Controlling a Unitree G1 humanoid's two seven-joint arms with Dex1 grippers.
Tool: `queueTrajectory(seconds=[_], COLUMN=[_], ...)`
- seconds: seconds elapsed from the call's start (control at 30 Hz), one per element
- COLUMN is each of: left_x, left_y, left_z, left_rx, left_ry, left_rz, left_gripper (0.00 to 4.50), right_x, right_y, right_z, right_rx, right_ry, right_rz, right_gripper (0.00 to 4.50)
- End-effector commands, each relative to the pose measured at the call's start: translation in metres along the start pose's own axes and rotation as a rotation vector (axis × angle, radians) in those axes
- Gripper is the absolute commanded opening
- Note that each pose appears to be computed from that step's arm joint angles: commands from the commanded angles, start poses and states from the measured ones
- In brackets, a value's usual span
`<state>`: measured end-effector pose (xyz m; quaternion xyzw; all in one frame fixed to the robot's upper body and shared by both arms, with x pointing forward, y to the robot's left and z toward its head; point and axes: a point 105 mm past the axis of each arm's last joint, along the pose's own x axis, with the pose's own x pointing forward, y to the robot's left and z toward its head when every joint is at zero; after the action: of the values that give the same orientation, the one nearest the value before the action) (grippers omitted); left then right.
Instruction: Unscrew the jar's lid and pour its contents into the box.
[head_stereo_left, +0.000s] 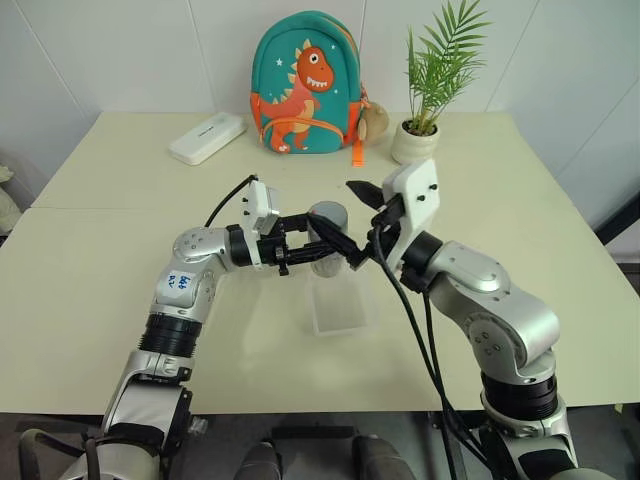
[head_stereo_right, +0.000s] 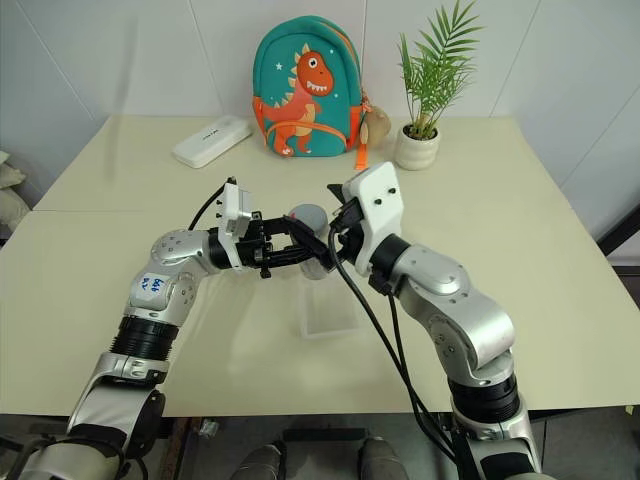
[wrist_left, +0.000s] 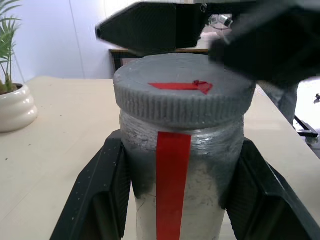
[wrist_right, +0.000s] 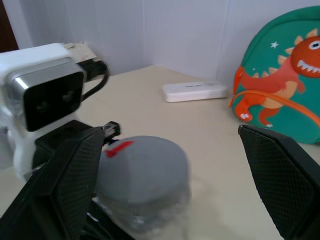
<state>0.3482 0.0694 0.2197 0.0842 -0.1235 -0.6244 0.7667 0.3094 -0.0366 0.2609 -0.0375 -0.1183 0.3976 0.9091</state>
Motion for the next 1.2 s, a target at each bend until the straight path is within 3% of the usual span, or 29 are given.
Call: queueTrajectory(seconds=[0.03,0.33,0.57,0.8,1.2], left_x=[0.009,0.009,0.008,0.003,-0.002], left_y=[0.000,0.001,0.000,-0.003,-0.002], left_z=[0.012,0.013,0.009,0.005,-0.001], left_rx=[0.043,0.038,0.028,0.013,-0.008], left_ry=[-0.022,-0.018,-0.006,0.012,0.045], left_rz=[-0.025,-0.030,-0.029,-0.046,-0.128], left_gripper=[2.09,2.09,2.09,2.09,2.09], right_x=[0.002,0.001,-0.002,-0.003,-0.018], right_y=[0.006,0.004,0.006,0.013,0.062], right_z=[0.007,0.000,0.012,0.017,0.036], right_rx=[-0.019,-0.022,-0.019,-0.020,-0.058], right_ry=[-0.017,0.014,-0.037,-0.053,-0.072], right_rz=[-0.006,-0.029,-0.003,0.074,0.582], right_gripper=[4.50,4.50,2.65,2.65,2.65])
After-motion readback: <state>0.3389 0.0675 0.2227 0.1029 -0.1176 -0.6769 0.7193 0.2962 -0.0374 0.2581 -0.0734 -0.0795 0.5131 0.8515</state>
